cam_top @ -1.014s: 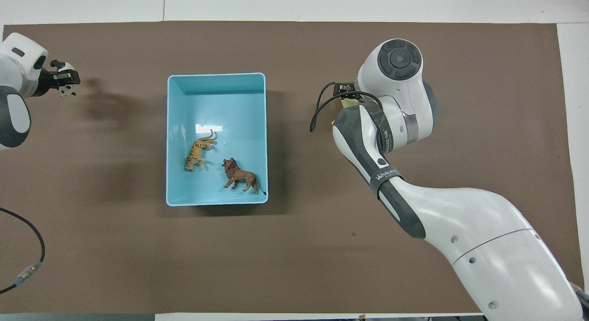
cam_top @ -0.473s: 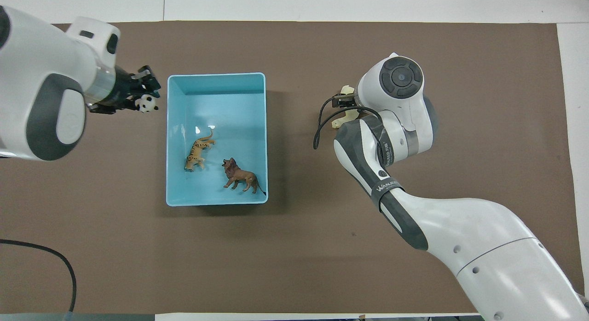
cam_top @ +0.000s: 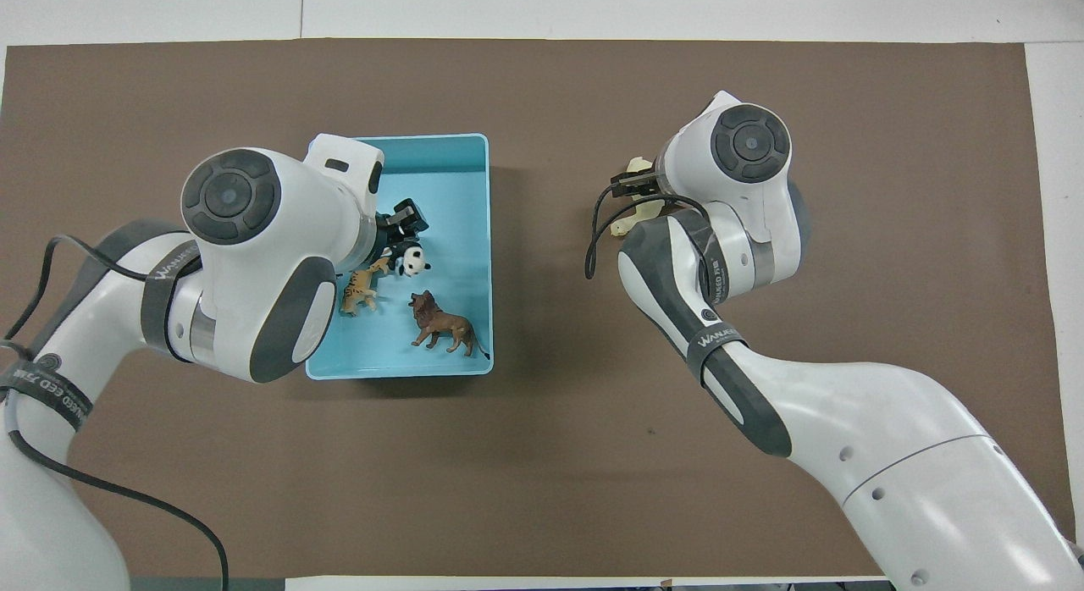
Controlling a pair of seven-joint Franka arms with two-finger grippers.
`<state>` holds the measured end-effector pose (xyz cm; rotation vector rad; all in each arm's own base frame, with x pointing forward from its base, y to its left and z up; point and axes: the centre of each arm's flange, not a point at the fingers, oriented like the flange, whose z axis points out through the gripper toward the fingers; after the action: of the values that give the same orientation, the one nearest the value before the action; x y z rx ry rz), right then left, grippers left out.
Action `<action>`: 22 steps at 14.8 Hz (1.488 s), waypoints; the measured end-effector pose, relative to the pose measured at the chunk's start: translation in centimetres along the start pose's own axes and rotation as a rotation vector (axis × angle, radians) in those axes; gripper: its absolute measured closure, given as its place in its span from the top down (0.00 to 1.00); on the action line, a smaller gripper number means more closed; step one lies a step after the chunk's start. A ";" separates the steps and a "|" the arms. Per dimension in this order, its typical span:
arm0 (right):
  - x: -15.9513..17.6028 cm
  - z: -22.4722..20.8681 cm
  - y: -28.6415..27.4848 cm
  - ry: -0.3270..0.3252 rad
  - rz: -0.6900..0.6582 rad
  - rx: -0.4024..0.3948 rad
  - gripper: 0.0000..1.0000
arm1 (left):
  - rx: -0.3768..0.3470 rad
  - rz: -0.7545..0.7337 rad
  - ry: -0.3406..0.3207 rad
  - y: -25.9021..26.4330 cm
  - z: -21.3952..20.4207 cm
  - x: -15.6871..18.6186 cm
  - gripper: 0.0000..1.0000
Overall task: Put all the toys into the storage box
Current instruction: 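Carry the panda figure into the box with the left gripper and release, then withdraw the left gripper while the right gripper carries the horse toward the box, then lower the cream horse into the box and open the right gripper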
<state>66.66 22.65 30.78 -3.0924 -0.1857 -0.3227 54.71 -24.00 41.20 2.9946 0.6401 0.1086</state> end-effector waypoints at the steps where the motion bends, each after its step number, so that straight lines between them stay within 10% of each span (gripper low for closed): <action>1: -0.1 0.5 -0.2 -0.002 0.000 0.002 1.00 | 0.003 -0.008 0.002 -0.4 -0.7 0.3 1.00; 5: -0.4 1.5 -0.4 -0.004 -0.002 0.003 1.00 | 0.032 -0.021 -0.005 -4.2 -6.1 3.7 1.00; 11: -0.4 1.6 -0.3 -0.004 -0.001 0.003 0.41 | 0.100 0.285 -0.111 -12.7 -13.1 6.7 1.00; 22: 5.5 -11.1 -13.3 -0.002 0.030 0.099 0.41 | 0.118 0.379 -0.210 -16.4 -14.8 9.0 1.00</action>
<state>68.13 36.09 43.01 -2.9944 -0.1504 -0.2996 55.02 -4.45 54.87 3.1411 0.0564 -0.2271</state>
